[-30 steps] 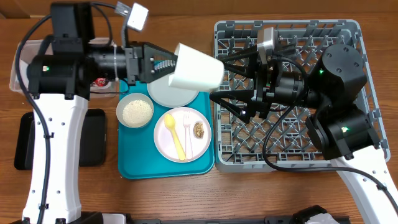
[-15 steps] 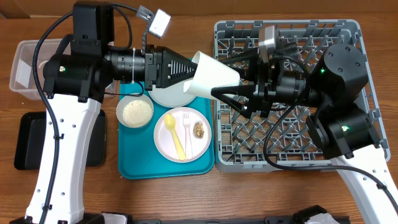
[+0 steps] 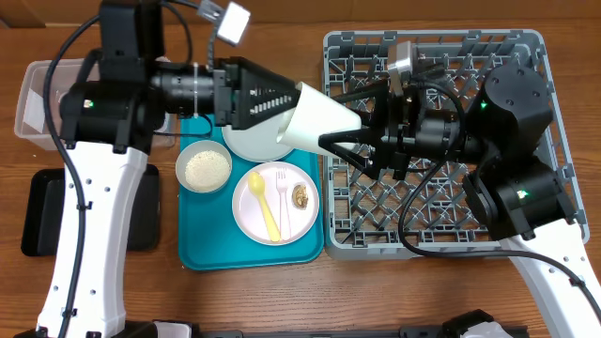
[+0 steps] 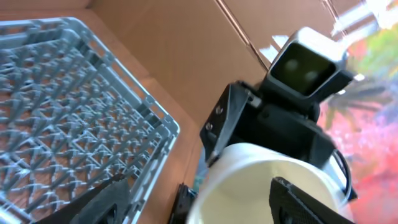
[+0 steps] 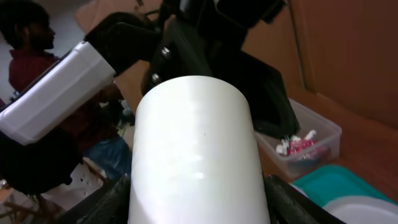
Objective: Sort waste into correct bins and load items into the dishwasher rack
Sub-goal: 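Place the white cup upside down in the rack with the right gripper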
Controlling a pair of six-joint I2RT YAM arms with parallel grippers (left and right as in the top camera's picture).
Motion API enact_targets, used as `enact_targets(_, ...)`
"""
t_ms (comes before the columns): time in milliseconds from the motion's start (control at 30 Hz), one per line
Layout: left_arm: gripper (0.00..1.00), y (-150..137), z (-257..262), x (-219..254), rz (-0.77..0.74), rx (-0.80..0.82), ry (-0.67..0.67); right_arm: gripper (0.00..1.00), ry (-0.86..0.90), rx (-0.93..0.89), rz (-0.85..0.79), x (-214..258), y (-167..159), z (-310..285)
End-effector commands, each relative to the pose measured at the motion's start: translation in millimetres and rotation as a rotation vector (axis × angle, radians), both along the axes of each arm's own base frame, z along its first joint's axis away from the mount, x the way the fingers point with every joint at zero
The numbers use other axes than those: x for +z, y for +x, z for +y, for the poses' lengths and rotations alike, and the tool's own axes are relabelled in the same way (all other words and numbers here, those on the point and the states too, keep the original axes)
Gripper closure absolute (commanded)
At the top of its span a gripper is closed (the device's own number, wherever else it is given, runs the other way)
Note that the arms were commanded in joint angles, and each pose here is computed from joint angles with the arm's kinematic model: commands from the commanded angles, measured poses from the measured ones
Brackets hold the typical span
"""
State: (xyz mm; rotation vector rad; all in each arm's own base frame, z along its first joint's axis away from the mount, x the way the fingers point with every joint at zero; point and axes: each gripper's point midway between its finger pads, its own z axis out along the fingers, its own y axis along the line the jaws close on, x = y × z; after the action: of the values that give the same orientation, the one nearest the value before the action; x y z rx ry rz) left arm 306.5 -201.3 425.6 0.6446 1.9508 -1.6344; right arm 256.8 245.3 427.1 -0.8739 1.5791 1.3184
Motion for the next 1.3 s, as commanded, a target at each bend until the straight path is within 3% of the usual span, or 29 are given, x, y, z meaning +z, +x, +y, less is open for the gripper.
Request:
enact_targets(0,0.24,3,23,15,-0.023,0.059,-0.018,0.39,-0.040,-0.162,0.057,-10,26,-17)
enact_targets(167,0.21,6,57,27,-0.083,0.217,0.021,0.44,-0.150,-0.457,0.212,-50,63,-60)
enact_targets(300,0.19,5,78,30,-0.152,0.400,0.131,0.45,-0.272,-0.722,0.338,-86,77,-110)
enact_targets(600,0.09,-12,126,18,-0.169,0.766,0.395,0.45,-0.542,-1.113,0.641,-154,41,-209)
enact_targets(933,0.07,-11,133,-3,-0.100,0.777,0.464,0.45,-0.731,-1.331,0.999,-201,-19,-273)
enact_targets(1267,0.06,-12,129,-10,-0.064,0.747,0.461,0.45,-0.849,-1.298,1.146,-244,2,-281)
